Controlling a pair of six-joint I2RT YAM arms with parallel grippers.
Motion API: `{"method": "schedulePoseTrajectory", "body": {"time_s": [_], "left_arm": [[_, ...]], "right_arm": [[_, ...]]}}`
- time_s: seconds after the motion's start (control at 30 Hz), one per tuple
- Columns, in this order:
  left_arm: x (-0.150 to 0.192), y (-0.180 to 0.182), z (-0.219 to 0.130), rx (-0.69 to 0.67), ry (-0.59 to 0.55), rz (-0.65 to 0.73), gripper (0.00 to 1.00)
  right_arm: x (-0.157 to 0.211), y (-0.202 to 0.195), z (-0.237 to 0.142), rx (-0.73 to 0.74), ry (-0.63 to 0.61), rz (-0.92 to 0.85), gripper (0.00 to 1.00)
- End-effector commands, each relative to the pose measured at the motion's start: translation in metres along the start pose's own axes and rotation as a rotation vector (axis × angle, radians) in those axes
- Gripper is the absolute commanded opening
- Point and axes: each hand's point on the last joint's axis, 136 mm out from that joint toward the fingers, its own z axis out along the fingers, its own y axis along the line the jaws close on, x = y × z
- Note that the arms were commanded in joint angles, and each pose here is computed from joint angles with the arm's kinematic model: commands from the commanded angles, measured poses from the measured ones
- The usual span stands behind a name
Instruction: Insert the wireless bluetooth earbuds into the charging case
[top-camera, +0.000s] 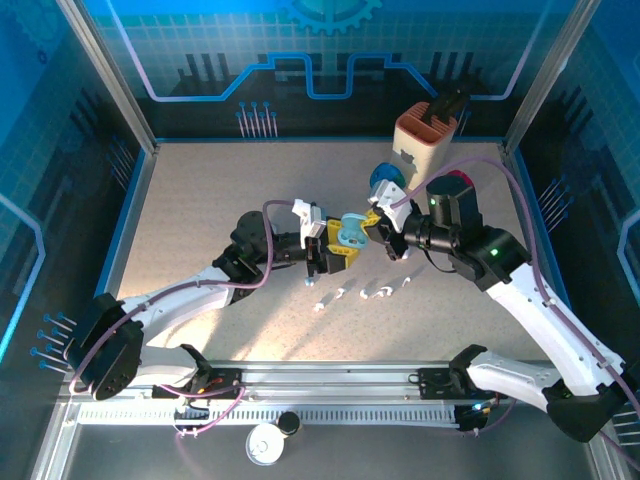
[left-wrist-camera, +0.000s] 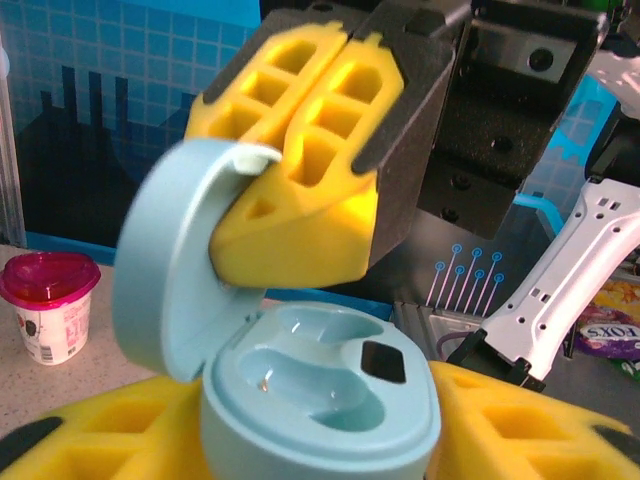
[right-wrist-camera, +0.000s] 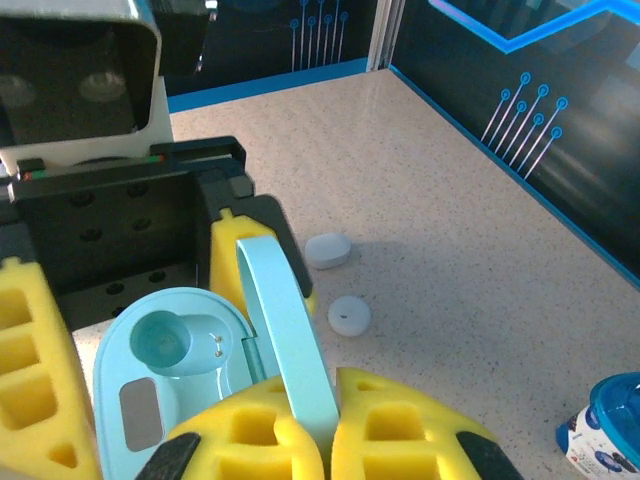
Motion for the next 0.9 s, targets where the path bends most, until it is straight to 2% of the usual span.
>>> {"method": "schedulePoseTrajectory", "body": {"time_s": [0.0, 0.13, 0.3, 0.43, 0.53, 0.7, 0.87], "left_arm": [[-0.0020, -0.0025, 0.0004, 0.013, -0.021, 0.030, 0.52], [-0.0027, -0.0032, 0.0000, 0.015, -0.024, 0.032, 0.52], [-0.0013, -0.0036, 0.0000, 0.018, -0.021, 0.030, 0.47], [0.0005, -0.0036, -0.0007, 0.016, -0.021, 0.032, 0.56], [0.0023, -0.0035, -0.0010, 0.016, -0.018, 0.030, 0.57], [0.0025, -0.0038, -0.0017, 0.016, -0.020, 0.029, 0.51], [-0.0016, -0.0046, -0.0011, 0.019, -0.027, 0.035, 0.51]], "right_arm": [[0.0015, 0.0034, -0.0007, -0.020, -0.003, 0.010, 0.00], [0.0027, 0.0034, -0.0002, -0.021, 0.000, 0.011, 0.00], [-0.0012, 0.0023, -0.0012, -0.014, -0.015, 0.019, 0.00], [-0.0052, 0.0007, -0.0043, -0.010, -0.038, 0.032, 0.00], [-0.0052, -0.0009, -0.0057, -0.004, -0.042, 0.038, 0.00], [-0.0028, -0.0019, -0.0049, -0.002, -0.034, 0.042, 0.00], [-0.0008, 0.0005, -0.0029, -0.019, -0.026, 0.035, 0.00]]}}
